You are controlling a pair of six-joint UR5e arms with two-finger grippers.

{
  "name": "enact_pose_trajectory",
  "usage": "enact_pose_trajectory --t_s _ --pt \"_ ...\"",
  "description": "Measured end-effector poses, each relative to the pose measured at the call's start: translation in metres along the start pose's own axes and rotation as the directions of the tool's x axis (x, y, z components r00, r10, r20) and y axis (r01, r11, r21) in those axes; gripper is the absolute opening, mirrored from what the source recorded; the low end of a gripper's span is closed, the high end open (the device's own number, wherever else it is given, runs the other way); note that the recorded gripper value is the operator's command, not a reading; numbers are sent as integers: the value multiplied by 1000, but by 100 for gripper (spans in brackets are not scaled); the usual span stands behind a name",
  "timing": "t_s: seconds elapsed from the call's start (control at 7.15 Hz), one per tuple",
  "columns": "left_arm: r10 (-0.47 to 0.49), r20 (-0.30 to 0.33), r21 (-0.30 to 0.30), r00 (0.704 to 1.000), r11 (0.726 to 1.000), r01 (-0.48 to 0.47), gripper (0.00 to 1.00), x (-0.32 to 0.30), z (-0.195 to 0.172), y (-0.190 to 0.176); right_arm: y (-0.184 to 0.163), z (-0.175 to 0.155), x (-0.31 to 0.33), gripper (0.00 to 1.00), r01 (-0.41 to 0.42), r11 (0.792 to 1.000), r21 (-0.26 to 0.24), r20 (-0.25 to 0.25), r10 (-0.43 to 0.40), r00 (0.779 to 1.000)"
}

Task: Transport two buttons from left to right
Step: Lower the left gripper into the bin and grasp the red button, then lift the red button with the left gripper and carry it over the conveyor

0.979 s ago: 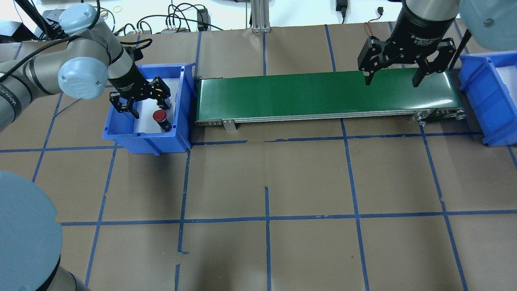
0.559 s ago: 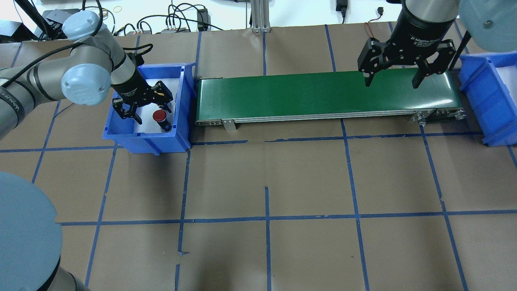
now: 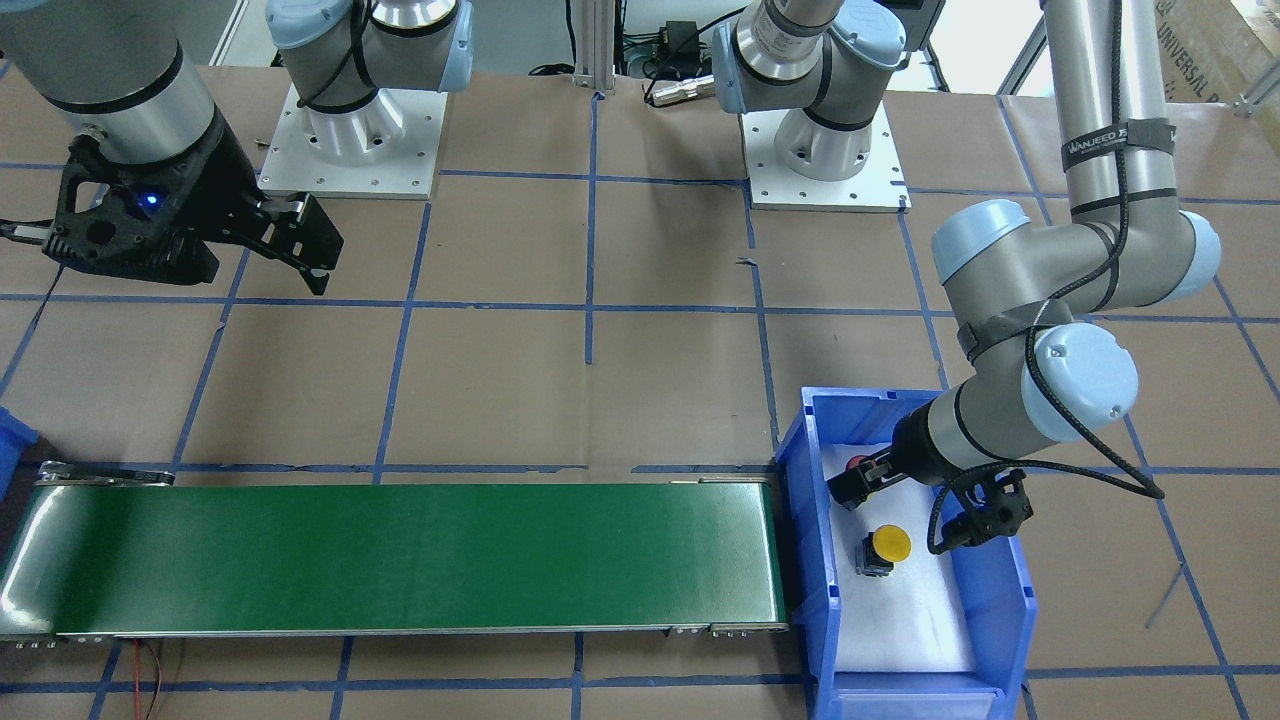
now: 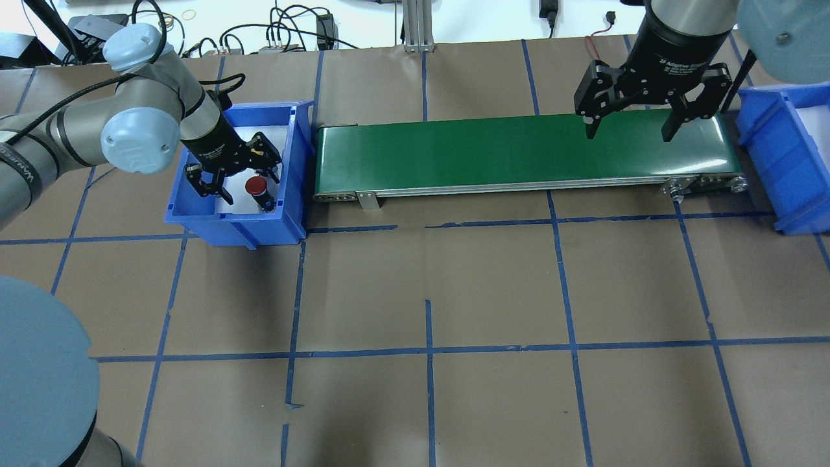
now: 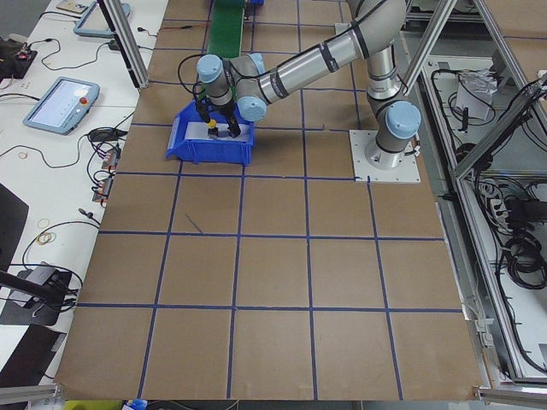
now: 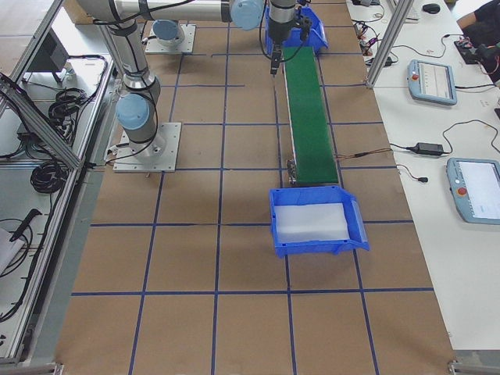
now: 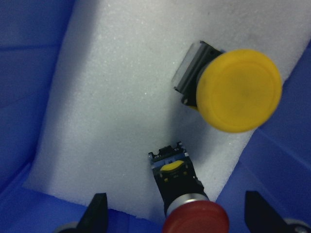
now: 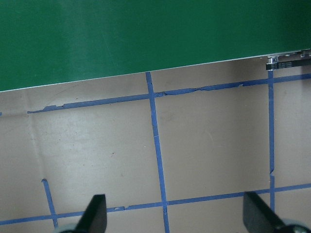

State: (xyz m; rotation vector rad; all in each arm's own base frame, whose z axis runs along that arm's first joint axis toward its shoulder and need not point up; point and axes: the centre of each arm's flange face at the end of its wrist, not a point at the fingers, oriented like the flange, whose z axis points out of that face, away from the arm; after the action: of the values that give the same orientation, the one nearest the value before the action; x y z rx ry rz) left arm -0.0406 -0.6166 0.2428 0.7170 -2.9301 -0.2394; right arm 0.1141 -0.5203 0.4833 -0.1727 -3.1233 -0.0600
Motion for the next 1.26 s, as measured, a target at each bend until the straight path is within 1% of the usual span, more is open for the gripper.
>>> enact_pose_trajectory --t_s 0.28,0.42,0.56,0.98,1.26 --pt "-8 2 -3 1000 1000 8 41 0 0 1 0 1 0 100 0 1000 -1 0 0 1000" --pt "-5 1 -2 1000 1000 5 33 0 -1 1 0 1 0 100 0 1000 -2 0 0 1000" --pt "-5 0 1 1000 1000 5 31 0 -4 2 0 1 0 100 0 1000 -3 0 0 1000" --pt "2 -8 19 1000 1000 -1 30 1 -18 5 0 1 0 100 0 1000 -3 0 0 1000" --pt "31 -15 47 999 998 -30 30 3 -50 14 0 1 0 100 0 1000 -4 0 0 1000"
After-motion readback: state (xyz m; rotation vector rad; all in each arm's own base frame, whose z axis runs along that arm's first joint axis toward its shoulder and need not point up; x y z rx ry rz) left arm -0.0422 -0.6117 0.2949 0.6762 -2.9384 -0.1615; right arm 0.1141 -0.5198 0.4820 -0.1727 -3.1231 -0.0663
